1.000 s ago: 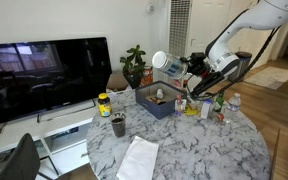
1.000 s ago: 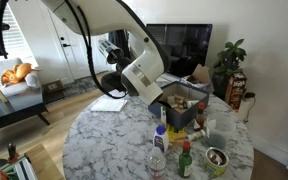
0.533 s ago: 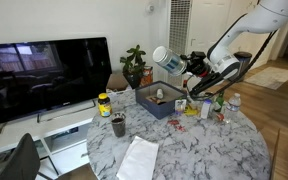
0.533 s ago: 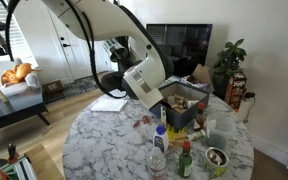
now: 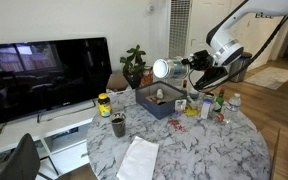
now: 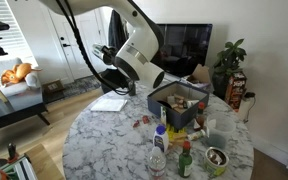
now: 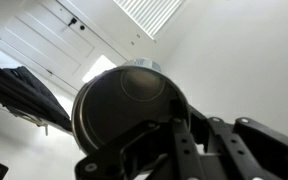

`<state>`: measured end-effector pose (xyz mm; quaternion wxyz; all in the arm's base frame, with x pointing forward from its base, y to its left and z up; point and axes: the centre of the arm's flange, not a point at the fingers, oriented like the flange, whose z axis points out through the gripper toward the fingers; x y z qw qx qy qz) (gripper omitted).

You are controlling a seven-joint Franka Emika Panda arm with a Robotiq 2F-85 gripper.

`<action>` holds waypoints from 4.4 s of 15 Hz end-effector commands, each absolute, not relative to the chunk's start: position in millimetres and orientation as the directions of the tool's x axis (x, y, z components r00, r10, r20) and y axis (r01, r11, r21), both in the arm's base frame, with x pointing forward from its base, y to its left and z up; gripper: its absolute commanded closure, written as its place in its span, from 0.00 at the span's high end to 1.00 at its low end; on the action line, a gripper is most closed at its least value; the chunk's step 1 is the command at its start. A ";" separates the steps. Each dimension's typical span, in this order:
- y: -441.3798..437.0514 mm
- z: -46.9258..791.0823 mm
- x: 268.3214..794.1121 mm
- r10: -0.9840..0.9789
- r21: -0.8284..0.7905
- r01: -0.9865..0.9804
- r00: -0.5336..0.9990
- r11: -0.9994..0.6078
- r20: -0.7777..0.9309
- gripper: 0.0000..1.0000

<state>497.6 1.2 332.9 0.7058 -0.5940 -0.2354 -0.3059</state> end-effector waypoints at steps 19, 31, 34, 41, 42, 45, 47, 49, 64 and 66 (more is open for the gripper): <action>113.5 330.8 497.9 0.619 -0.234 0.824 0.548 -0.517 0.563 0.02; 112.1 327.0 510.2 0.719 -0.046 0.818 0.528 -0.573 0.452 0.02; 132.7 298.8 505.5 0.795 0.022 0.830 0.525 -0.557 0.303 0.02; 162.4 244.7 492.8 0.885 0.100 0.879 0.462 -0.465 0.059 0.02; 166.9 244.6 493.2 0.892 0.115 0.884 0.450 -0.452 0.049 0.02; 184.1 242.3 493.3 0.913 0.150 0.902 0.406 -0.405 0.020 0.02; 193.6 236.0 494.9 0.922 0.151 0.911 0.387 -0.383 -0.001 0.02; 198.1 228.6 497.4 0.923 0.144 0.915 0.383 -0.377 -0.019 0.02; 210.5 179.7 511.9 0.933 0.123 0.927 0.360 -0.354 -0.025 0.02; 210.1 175.6 512.6 0.931 0.119 0.927 0.363 -0.357 -0.033 0.09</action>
